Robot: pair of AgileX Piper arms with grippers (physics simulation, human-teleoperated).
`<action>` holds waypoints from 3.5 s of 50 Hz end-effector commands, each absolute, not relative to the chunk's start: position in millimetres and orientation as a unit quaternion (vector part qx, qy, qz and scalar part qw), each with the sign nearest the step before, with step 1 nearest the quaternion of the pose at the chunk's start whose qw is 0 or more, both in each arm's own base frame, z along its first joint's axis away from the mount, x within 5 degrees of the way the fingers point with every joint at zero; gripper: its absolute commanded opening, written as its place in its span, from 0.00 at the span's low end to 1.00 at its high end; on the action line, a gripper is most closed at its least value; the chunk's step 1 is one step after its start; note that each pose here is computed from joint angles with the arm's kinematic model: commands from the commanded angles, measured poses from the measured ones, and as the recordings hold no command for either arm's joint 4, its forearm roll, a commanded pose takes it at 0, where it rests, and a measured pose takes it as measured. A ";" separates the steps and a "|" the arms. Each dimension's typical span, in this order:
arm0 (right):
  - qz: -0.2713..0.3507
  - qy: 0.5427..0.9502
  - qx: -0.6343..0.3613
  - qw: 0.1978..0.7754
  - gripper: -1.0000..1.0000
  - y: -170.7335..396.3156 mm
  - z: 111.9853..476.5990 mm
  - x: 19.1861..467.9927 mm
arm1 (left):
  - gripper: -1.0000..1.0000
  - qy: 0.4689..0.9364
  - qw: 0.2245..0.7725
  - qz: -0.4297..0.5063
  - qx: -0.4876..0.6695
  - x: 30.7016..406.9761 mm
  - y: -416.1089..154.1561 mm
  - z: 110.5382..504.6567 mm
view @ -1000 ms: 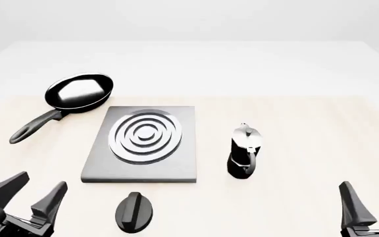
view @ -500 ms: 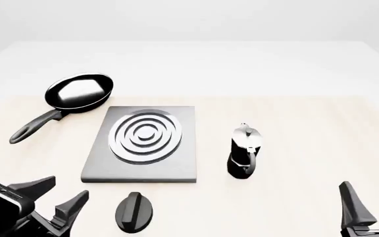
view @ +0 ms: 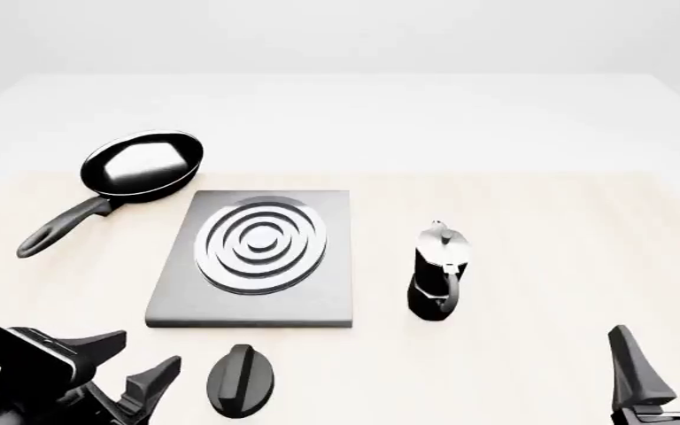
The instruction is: Turn on the stove and put the frying pan on it.
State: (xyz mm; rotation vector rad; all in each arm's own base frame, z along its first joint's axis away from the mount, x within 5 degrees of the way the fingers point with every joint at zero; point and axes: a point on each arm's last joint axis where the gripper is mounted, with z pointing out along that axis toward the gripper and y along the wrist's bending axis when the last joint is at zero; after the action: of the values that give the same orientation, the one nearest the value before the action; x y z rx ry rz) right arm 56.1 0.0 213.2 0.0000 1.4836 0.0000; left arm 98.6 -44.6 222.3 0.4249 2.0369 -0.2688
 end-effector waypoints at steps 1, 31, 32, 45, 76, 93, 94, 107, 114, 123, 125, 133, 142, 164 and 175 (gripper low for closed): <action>0.000 0.676 0.000 0.737 1.00 0.0 213.2 56.1 | 1.00 0.846 0.488 -0.124 0.173 99.0 -47.9 217.0; 0.000 0.676 0.000 0.737 1.00 0.0 213.2 56.1 | 1.00 0.857 0.456 -0.168 0.170 111.5 -68.1 181.3; 0.000 0.676 0.000 0.737 1.00 0.0 213.2 56.1 | 1.00 0.857 0.458 -0.163 0.172 112.7 -67.6 180.5; 0.000 0.676 0.000 0.737 1.00 0.0 213.2 56.1 | 1.00 0.865 0.434 -0.185 0.170 115.2 -78.2 162.8; 0.000 0.676 0.000 0.737 1.00 0.0 213.2 56.1 | 1.00 0.876 0.401 -0.214 0.161 117.9 -94.0 129.3; 0.000 0.676 0.000 0.737 1.00 0.0 213.2 56.1 | 1.00 0.876 0.391 -0.225 0.167 121.4 -104.5 117.3; 0.000 0.676 0.000 0.737 1.00 0.0 213.2 56.1 | 1.00 0.876 0.391 -0.227 0.168 121.4 -105.5 116.9; 0.000 0.676 0.000 0.737 1.00 0.0 213.2 56.1 | 1.00 0.870 0.383 -0.249 0.182 120.8 -120.3 114.3; 0.000 0.676 0.000 0.737 1.00 0.0 213.2 56.1 | 1.00 0.868 0.380 -0.258 0.188 121.6 -127.6 112.3; 0.000 0.676 0.000 0.737 1.00 0.0 213.2 56.1 | 1.00 0.865 0.379 -0.268 0.193 121.9 -134.7 110.4; 0.000 0.676 0.000 0.737 1.00 0.0 213.2 56.1 | 1.00 0.864 0.380 -0.268 0.194 122.9 -135.7 110.3; 0.000 0.676 0.000 0.737 1.00 0.0 213.2 56.1 | 1.00 0.861 0.379 -0.278 0.196 123.4 -142.8 109.0; 0.000 0.676 0.000 0.737 1.00 0.0 213.2 56.1 | 1.00 0.859 0.382 -0.278 0.198 126.3 -145.7 111.8; 0.000 0.676 0.000 0.737 1.00 0.0 213.2 56.1 | 1.00 0.817 0.464 -0.255 0.229 118.4 -116.0 193.9; 0.000 0.676 0.000 0.737 1.00 0.0 213.2 56.1 | 1.00 0.798 0.503 -0.237 0.231 111.3 -98.1 228.3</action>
State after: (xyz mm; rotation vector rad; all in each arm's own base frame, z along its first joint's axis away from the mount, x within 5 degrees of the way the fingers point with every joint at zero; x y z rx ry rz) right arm 56.1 0.0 213.2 0.0000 1.4836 0.0000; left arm 120.8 -115.7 197.3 0.5564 1.9995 -0.6168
